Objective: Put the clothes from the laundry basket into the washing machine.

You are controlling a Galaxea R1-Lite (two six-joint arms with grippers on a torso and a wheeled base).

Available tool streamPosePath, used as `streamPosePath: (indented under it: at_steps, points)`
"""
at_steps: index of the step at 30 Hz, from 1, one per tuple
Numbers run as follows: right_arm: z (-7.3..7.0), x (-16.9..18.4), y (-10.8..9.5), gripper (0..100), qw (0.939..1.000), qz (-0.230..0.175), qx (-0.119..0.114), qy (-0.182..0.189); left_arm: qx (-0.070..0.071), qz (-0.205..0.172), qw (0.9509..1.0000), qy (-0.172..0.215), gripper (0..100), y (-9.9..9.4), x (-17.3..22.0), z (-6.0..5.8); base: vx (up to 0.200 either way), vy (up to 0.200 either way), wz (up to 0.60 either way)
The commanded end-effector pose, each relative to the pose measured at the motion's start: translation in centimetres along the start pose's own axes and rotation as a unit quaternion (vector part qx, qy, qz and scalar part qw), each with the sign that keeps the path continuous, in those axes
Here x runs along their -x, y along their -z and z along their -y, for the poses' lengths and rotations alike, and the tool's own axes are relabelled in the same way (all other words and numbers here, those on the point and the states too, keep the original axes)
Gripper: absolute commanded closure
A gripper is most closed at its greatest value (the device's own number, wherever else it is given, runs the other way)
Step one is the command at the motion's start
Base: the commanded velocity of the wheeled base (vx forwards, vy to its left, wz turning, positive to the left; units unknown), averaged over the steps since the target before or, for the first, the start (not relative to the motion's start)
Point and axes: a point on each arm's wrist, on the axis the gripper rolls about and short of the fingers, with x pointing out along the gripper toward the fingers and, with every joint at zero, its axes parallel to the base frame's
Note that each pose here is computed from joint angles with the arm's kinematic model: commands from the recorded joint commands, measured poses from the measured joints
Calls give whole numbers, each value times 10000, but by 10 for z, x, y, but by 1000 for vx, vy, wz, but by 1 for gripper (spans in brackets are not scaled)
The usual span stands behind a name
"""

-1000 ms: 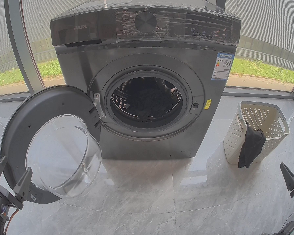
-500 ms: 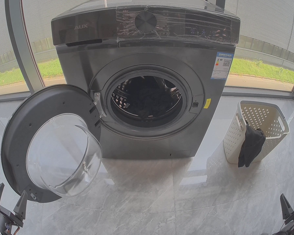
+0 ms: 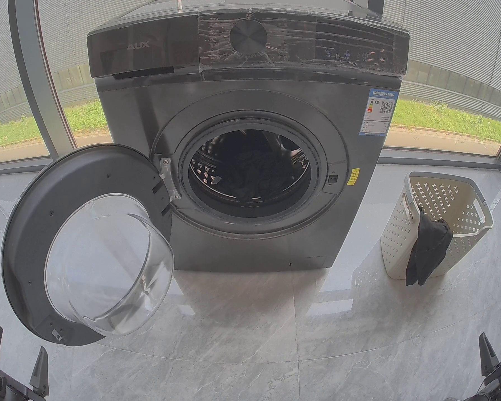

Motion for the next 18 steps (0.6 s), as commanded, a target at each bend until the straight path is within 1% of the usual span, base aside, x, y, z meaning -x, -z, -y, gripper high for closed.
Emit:
streamPosePath:
  at_steps: [1, 2, 3, 4, 5, 6, 7, 8, 9, 11, 12, 13, 14, 15, 17, 18]
  points:
    - [0, 0, 5, 0, 10000, -21, 7, 3, 156, 80, 9998, -71, 0, 2, 3, 0, 0, 0, 0]
    - [0, 0, 5, 0, 10000, -21, 7, 3, 267, 44, 9996, -52, 0, 2, 3, 0, 0, 0, 0]
    - [0, 0, 5, 0, 10000, -21, 7, 3, 342, 29, 9994, -51, 0, 2, 3, 0, 0, 0, 0]
    - [0, 0, 5, 0, 10000, -21, 7, 3, 586, 17, 9983, 4, 0, 2, 3, 0, 0, 0, 0]
    - [0, 0, 5, 0, 10000, -21, 7, 3, 654, 19, 9978, 111, 0, 2, 3, 1, 0, 0, 0]
    - [0, 0, 5, 0, 10000, -22, 7, -4, 693, 39, 9970, 341, 0, 2, 3, 2, 0, 0, 0]
    - [0, 0, 5, 0, 10000, -21, 7, 3, 653, 54, 9961, 594, 0, 1, 4, 3, 0, 0, 0]
    - [0, 0, 5, 0, 10000, -21, 7, 3, 583, 41, 9951, 793, 0, 1, 4, 3, 0, 0, 0]
    - [0, 0, 5, 0, 10000, -21, 7, 3, 506, 40, 9954, 816, 0, 2, 4, 4, 0, 0, 0]
    - [0, 0, 5, 0, 10000, -21, 7, 3, 377, 19, 9981, 495, 0, 2, 4, 2, 0, 0, 0]
    - [0, 0, 5, 0, 10000, -21, 7, 3, 316, 5, 9993, 204, 0, 2, 4, 1, 0, 0, 0]
    - [0, 0, 5, 0, 10000, -22, 7, -4, 302, 17, 9995, 11, 0, 2, 4, 0, 0, 0, 0]
    - [0, 0, 5, 0, 10000, -21, 7, 3, 333, 7, 9993, -165, 0, 2, 4, -1, 0, 0, 0]
    - [0, 0, 5, 0, 10000, -22, 7, -4, 333, 6, 9993, -180, 0, 2, 3, -1, 0, 0, 0]
    - [0, 0, 5, 0, 10000, -21, 7, 3, 432, 4, 9990, -111, 0, 3, 3, 0, 0, 0, 0]
    - [0, 0, 5, 0, 10000, -22, 7, -4, 523, 2, 9986, 20, 0, 3, 3, 0, 0, 0, 0]
